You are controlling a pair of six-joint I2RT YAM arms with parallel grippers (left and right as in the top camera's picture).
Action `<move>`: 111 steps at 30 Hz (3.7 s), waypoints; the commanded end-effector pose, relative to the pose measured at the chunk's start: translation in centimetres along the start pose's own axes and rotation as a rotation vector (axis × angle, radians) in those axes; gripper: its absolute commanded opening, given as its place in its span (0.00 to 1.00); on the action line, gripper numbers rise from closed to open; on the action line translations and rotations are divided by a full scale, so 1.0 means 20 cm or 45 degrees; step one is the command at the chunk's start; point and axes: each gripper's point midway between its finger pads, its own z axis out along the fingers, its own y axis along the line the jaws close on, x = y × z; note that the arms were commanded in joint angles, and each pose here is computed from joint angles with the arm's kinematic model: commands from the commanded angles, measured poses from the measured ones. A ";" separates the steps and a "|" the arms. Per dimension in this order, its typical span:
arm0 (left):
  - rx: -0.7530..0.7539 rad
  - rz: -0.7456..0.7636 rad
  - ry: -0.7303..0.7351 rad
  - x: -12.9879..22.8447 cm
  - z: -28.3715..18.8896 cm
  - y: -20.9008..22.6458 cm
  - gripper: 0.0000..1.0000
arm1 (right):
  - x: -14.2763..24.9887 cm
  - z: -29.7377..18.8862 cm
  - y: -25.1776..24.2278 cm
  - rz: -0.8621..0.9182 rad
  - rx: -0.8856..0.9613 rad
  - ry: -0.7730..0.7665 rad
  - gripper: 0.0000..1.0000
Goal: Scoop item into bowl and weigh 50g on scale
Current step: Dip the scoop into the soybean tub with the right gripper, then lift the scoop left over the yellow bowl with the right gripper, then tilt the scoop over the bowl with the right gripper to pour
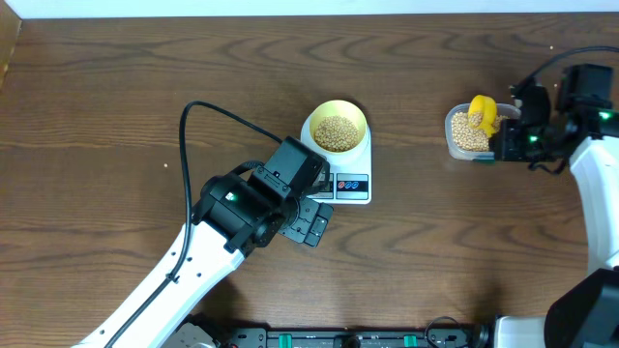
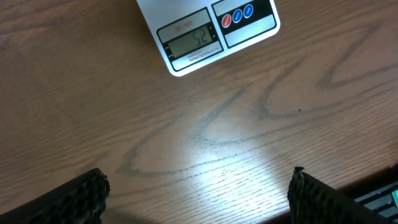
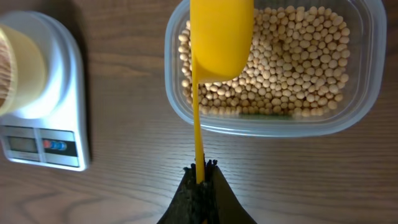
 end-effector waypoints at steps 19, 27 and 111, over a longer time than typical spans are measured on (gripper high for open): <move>-0.008 0.008 -0.038 -0.04 -0.04 0.00 0.94 | 0.05 -0.07 -0.11 -0.078 0.562 0.081 0.01; -0.008 0.008 -0.038 -0.04 -0.04 0.00 0.94 | 0.05 -0.07 -0.11 -0.078 0.562 0.084 0.01; -0.008 0.008 -0.038 -0.04 -0.04 0.00 0.94 | 0.05 0.35 1.07 -1.023 -0.159 0.103 0.01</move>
